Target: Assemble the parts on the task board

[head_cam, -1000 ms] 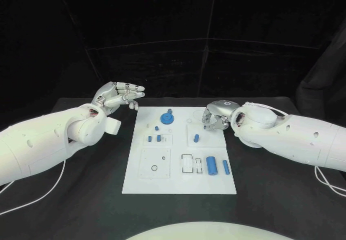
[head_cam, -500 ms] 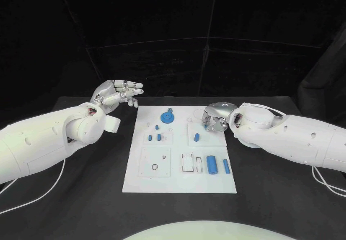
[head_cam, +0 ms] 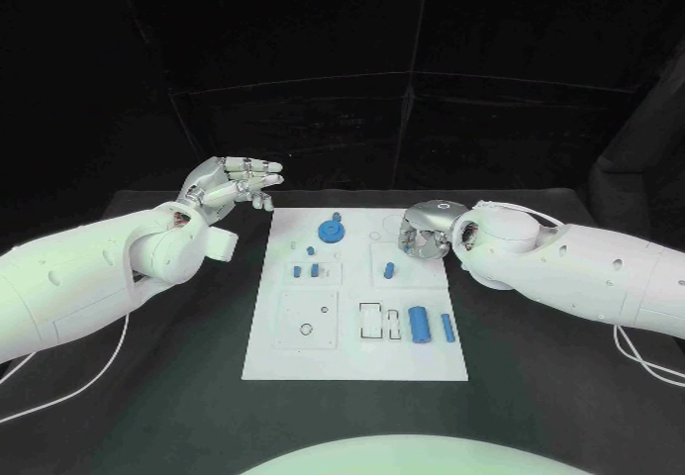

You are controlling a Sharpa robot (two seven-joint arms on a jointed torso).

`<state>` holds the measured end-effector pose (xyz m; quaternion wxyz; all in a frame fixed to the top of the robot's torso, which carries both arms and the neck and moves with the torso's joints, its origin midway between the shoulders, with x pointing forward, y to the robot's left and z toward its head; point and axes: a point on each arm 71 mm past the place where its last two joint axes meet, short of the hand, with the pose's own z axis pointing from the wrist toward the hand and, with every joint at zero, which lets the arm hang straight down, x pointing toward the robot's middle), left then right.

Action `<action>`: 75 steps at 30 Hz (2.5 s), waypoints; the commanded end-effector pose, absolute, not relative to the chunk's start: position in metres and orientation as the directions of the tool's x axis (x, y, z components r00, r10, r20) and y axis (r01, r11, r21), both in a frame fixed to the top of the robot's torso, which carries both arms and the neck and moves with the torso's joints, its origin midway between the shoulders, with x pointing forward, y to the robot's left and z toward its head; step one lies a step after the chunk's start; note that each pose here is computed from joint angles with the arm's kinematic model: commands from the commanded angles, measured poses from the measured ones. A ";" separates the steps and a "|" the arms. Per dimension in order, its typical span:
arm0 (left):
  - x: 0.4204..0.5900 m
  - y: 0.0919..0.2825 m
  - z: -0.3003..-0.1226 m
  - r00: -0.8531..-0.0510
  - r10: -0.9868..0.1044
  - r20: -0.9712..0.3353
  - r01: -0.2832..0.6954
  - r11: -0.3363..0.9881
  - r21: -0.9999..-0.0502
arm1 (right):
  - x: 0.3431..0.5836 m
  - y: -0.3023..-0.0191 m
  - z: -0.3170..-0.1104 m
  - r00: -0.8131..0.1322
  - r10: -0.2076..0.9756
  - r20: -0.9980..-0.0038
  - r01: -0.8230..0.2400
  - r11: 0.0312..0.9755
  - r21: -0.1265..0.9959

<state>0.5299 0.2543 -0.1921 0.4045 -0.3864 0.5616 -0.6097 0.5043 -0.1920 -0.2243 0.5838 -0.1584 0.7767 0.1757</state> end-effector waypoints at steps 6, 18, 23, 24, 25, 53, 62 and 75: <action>0.530 0.255 -0.190 -0.379 -0.925 0.028 0.070 -0.059 -0.996 | 0.500 -0.193 -0.219 -0.204 0.012 -0.979 -0.449 0.887 0.105; 0.530 0.257 -0.191 -0.376 -0.926 0.027 0.065 -0.055 -0.996 | 0.483 -0.199 -0.204 -0.151 0.097 -0.984 -0.461 0.873 0.157; 0.530 0.257 -0.190 -0.375 -0.926 0.027 0.064 -0.055 -0.996 | 0.473 -0.196 -0.195 -0.142 0.132 -0.981 -0.479 0.858 0.184; 0.530 0.257 -0.190 -0.375 -0.926 0.027 0.064 -0.055 -0.996 | 0.472 -0.195 -0.193 -0.140 0.138 -0.981 -0.483 0.855 0.189; 0.530 0.257 -0.190 -0.376 -0.926 0.027 0.064 -0.055 -0.996 | 0.469 -0.192 -0.191 -0.138 0.146 -0.980 -0.492 0.848 0.196; 0.528 0.238 -0.189 -0.413 -0.910 0.042 0.059 -0.073 -0.996 | 0.429 -0.075 -0.223 -0.300 0.105 -0.948 -0.680 0.674 0.290; 0.528 0.235 -0.189 -0.419 -0.907 0.044 0.058 -0.075 -0.995 | 0.424 -0.063 -0.233 -0.320 0.080 -0.944 -0.694 0.659 0.291; 0.528 0.234 -0.190 -0.420 -0.906 0.045 0.056 -0.075 -0.996 | 0.422 -0.058 -0.239 -0.338 0.053 -0.940 -0.697 0.657 0.288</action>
